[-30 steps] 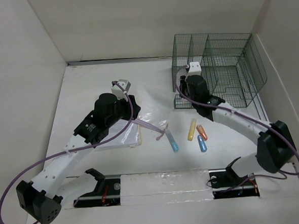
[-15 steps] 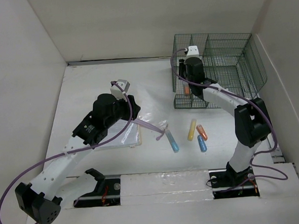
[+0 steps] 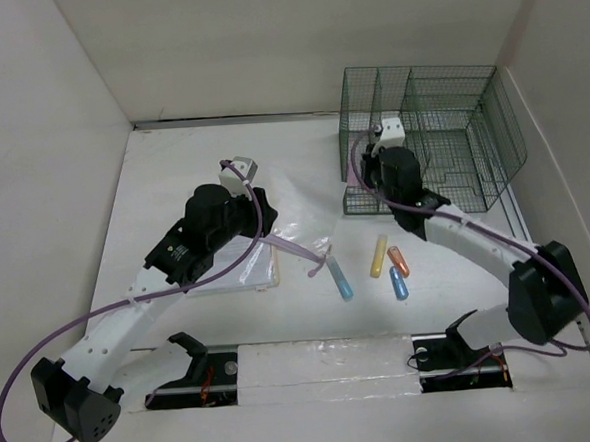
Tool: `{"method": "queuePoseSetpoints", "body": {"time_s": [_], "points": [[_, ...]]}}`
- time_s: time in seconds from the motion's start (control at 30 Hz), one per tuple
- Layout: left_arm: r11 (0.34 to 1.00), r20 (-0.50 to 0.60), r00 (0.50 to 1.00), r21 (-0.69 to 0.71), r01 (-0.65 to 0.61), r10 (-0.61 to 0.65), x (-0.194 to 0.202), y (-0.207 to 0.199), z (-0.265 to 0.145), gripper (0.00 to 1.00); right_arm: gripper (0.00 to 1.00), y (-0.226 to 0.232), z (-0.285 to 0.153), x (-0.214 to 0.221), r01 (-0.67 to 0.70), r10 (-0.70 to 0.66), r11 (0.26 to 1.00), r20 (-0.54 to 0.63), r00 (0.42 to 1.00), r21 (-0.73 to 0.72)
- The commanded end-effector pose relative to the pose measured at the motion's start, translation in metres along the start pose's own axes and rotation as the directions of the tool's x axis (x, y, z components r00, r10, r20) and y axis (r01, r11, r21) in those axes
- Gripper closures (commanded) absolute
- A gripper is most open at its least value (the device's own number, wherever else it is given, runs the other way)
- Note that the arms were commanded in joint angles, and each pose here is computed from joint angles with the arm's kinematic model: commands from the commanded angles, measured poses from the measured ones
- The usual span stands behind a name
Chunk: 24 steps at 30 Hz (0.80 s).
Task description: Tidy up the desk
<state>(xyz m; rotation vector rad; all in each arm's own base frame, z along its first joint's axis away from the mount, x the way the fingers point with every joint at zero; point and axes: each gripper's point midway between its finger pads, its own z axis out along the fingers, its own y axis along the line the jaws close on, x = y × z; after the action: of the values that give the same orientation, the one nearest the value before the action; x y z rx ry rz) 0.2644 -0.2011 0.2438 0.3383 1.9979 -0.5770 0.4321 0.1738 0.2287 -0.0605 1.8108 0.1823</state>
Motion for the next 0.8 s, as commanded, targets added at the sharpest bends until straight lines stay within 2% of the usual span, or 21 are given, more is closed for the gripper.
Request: {"method": "queuePoseSetpoints", "body": {"time_s": [0.0,0.03,0.07,0.17,0.2,0.27,0.37,0.43,0.53,0.57,0.63,0.77], "points": [[1.000,0.035,0.999,-0.003,-0.014,0.014,-0.007,0.001,-0.001,0.60,1.00,0.044,-0.038,0.043,-0.010,-0.001,0.984,-0.061,0.998,-0.176],[1.000,0.039,0.999,0.000,-0.012,0.012,-0.008,0.000,-0.001,0.60,1.00,0.061,-0.057,0.084,0.013,-0.049,0.971,-0.147,0.988,-0.237],[1.000,0.037,0.999,0.001,-0.014,0.014,-0.008,0.000,-0.001,0.60,0.95,0.067,-0.070,0.100,0.021,-0.073,0.964,-0.188,0.979,-0.265],[1.000,0.039,0.999,0.008,-0.012,0.012,-0.010,-0.002,-0.001,0.60,0.71,0.080,-0.115,0.168,0.022,-0.146,0.947,-0.366,0.919,-0.321],[1.000,0.036,0.999,0.007,-0.012,0.012,-0.009,-0.001,-0.001,0.60,0.57,0.084,-0.124,0.179,0.014,-0.150,0.944,-0.388,0.910,-0.331],[1.000,0.047,0.999,0.001,-0.015,0.015,-0.011,0.000,-0.003,0.60,0.41,0.093,-0.154,0.206,-0.006,-0.171,0.929,-0.442,0.880,-0.370],[1.000,0.052,0.999,-0.007,-0.013,0.014,-0.012,0.001,-0.003,0.60,0.31,0.101,-0.167,0.213,-0.032,-0.154,0.926,-0.454,0.878,-0.376],[1.000,0.046,0.999,-0.009,-0.013,0.014,-0.010,0.002,-0.003,0.60,0.30,0.103,-0.168,0.220,-0.029,-0.160,0.928,-0.467,0.870,-0.372],[1.000,0.044,0.999,-0.005,-0.013,0.014,-0.009,0.001,-0.002,0.60,0.38,0.102,-0.166,0.235,0.010,-0.194,0.936,-0.492,0.849,-0.352],[1.000,0.047,0.999,-0.006,-0.013,0.014,-0.010,0.001,-0.003,0.60,0.52,0.102,-0.165,0.239,0.017,-0.198,0.938,-0.498,0.844,-0.345],[1.000,0.046,0.999,-0.006,-0.012,0.012,-0.009,0.001,-0.003,0.60,0.62,0.101,-0.162,0.247,0.030,-0.208,0.943,-0.516,0.831,-0.332],[1.000,0.052,0.999,-0.004,-0.013,0.014,-0.011,0.001,-0.004,0.60,0.63,0.099,-0.162,0.260,0.055,-0.232,0.944,-0.539,0.810,-0.324]]}}
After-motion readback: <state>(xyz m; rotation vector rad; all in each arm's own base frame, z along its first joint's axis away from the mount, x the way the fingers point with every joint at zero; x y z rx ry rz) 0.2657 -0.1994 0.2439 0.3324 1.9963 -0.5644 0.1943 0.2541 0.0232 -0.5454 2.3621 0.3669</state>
